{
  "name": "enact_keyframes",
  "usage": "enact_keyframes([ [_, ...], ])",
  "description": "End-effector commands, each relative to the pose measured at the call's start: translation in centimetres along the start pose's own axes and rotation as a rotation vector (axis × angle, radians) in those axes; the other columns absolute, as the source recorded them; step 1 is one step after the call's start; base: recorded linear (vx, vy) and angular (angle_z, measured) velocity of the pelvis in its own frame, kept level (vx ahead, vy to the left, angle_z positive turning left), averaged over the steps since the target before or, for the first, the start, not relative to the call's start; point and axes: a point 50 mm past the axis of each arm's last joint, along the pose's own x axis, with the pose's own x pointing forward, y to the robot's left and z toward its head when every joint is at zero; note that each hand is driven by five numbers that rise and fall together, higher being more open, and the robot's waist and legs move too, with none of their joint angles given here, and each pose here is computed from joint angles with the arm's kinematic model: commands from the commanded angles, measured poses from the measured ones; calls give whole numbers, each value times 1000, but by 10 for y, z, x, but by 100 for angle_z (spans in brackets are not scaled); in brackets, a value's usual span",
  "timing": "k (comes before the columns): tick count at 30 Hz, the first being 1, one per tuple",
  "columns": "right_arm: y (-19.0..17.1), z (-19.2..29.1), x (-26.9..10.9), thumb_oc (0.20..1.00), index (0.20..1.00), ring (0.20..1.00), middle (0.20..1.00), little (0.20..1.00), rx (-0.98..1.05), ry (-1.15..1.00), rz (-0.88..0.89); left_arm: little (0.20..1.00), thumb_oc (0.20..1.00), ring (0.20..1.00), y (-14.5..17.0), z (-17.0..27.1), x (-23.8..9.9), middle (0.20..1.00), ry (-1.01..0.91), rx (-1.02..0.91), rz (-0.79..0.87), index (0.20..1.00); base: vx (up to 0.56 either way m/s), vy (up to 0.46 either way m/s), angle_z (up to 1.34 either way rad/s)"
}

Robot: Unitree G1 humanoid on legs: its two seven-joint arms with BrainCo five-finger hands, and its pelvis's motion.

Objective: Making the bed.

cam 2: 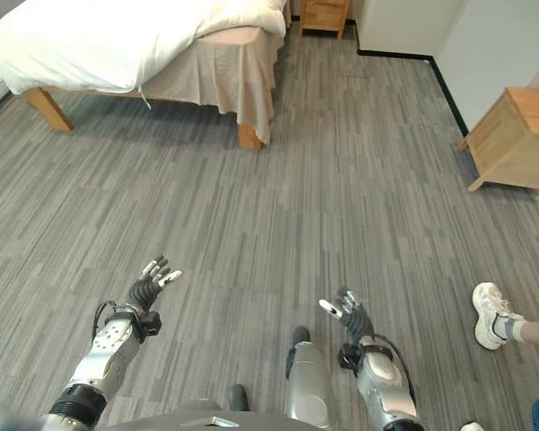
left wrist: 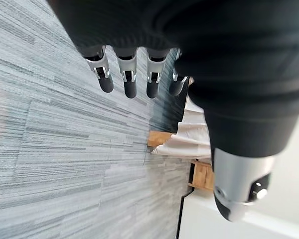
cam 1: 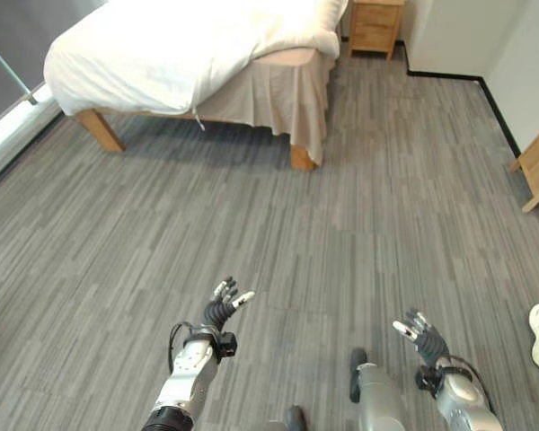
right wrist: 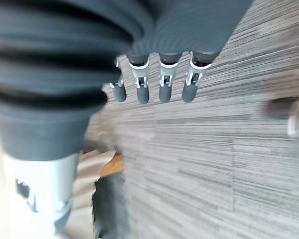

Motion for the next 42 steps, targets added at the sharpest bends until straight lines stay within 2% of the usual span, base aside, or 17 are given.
enact_keyframes([
  [1, -4, 27, 5, 1000, 1000, 1000, 1000, 1000, -15, -103, 39, 1000, 1000, 1000, -4, 20, -4, 1000, -115, 38, -43, 1000, 689, -418, 43],
  [3, -7, 25, 7, 1000, 1000, 1000, 1000, 1000, -22, -86, 34, 1000, 1000, 1000, -5, 19, -6, 1000, -115, 37, -54, 1000, 608, -463, 49],
  [9, -6, 61, 22, 1000, 1000, 1000, 1000, 1000, -39, -183, 27, 1000, 1000, 1000, -3, 23, -4, 1000, -119, -42, -36, 1000, 422, -397, -21],
  [11, -6, 77, 28, 1000, 1000, 1000, 1000, 1000, -69, -225, 26, 1000, 1000, 1000, -11, 29, -1, 1000, -143, -92, -53, 1000, 528, -193, -45],
  [16, -4, 81, 23, 1000, 1000, 1000, 1000, 1000, -59, -264, 27, 1000, 1000, 1000, -31, 18, -6, 1000, -117, -140, -120, 1000, 684, 53, -19],
  [22, 22, 78, 28, 1000, 1000, 1000, 1000, 1000, -64, -253, 119, 1000, 1000, 1000, -38, 20, -13, 1000, -129, -107, -191, 1000, 619, 70, 15],
  [25, 40, 74, 30, 1000, 1000, 1000, 1000, 1000, 60, -252, 146, 1000, 1000, 1000, -51, 36, -11, 1000, -171, -45, -269, 1000, 506, 240, 12],
  [26, 43, 73, 30, 1000, 1000, 1000, 1000, 1000, 45, -245, 165, 1000, 1000, 1000, -51, 40, -11, 1000, -184, -33, -275, 1000, 234, 86, 69],
  [32, 38, 71, 23, 1000, 1000, 1000, 1000, 1000, 11, -250, 177, 1000, 1000, 1000, -54, 59, -10, 1000, -252, 78, -339, 1000, 389, -113, 125],
  [38, 21, 62, 17, 1000, 1000, 1000, 1000, 1000, 15, -227, 119, 1000, 1000, 1000, -60, 53, -12, 1000, -239, 122, -390, 1000, 390, -240, 119],
  [42, 25, 64, 20, 1000, 1000, 1000, 1000, 1000, 31, -231, 133, 1000, 1000, 1000, -52, 38, -16, 1000, -187, 119, -361, 1000, 408, -291, 30],
])
